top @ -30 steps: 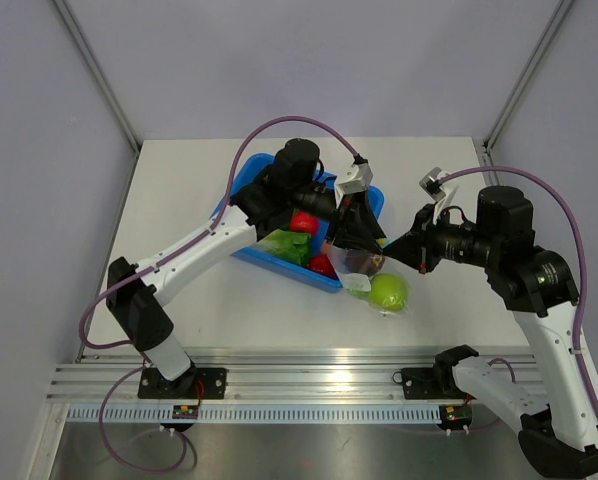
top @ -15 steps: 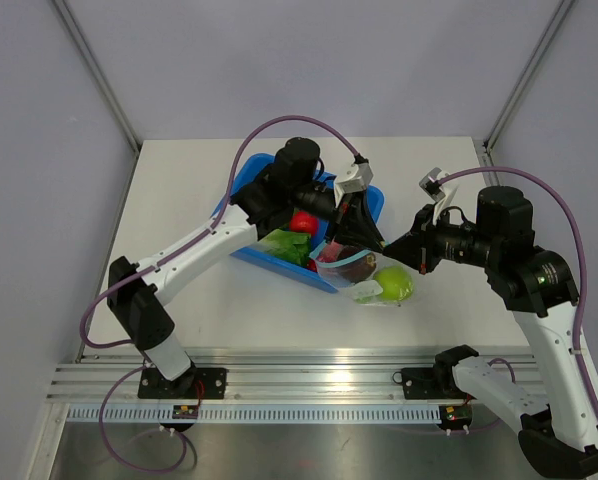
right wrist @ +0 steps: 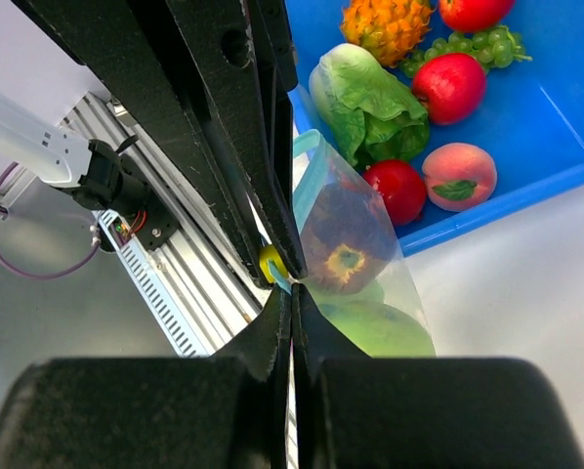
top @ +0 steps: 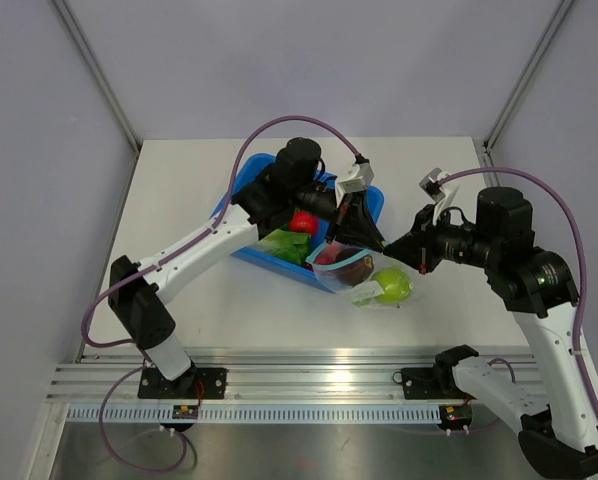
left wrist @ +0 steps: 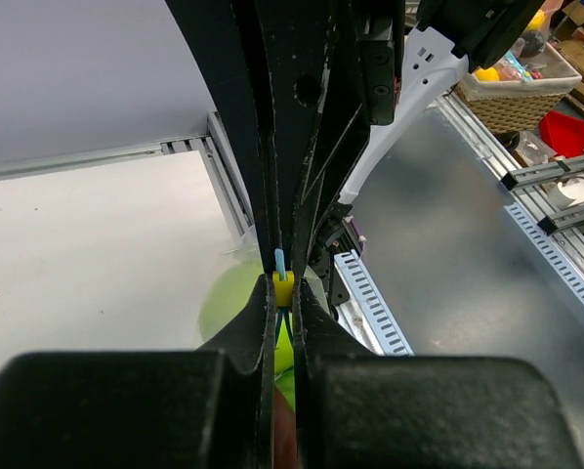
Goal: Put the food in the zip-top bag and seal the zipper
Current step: Zip the zipper food storage bag.
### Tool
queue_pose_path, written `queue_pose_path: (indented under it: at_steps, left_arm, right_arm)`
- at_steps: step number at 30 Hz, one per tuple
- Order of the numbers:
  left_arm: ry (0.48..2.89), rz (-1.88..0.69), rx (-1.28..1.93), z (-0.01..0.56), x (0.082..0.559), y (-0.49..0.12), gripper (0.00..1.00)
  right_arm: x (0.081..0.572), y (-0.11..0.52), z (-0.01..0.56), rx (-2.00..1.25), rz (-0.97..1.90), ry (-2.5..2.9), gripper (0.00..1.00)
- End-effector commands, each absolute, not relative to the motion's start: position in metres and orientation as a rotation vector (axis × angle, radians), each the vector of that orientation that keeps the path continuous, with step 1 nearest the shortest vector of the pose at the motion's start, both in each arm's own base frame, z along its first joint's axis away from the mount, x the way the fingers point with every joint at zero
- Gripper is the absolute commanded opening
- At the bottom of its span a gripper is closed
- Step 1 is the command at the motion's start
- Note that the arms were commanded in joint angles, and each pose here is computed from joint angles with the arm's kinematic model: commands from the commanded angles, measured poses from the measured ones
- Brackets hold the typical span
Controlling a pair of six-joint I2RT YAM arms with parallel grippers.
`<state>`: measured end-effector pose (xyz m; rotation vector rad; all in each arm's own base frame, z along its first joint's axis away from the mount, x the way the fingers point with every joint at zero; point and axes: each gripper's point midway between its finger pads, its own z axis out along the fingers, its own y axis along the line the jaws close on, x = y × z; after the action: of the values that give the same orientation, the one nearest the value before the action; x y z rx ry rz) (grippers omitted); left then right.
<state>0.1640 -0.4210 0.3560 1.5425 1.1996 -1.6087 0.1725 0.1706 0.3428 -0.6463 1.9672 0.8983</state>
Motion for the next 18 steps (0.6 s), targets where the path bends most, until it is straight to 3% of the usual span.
queue_pose_path:
  at_steps: [1,18]
  left_arm:
    - [1.119,-1.625,1.569,0.370,0.155,-0.418,0.00]
    - [1.303,-1.580,1.587,0.322,0.160,-0.410,0.00]
  right_arm:
    - [0.186,0.161,0.351,-0.595,0.801,1.918,0.00]
    - [0.218,0.112,0.383,-0.232,0.524,1.812,0.00]
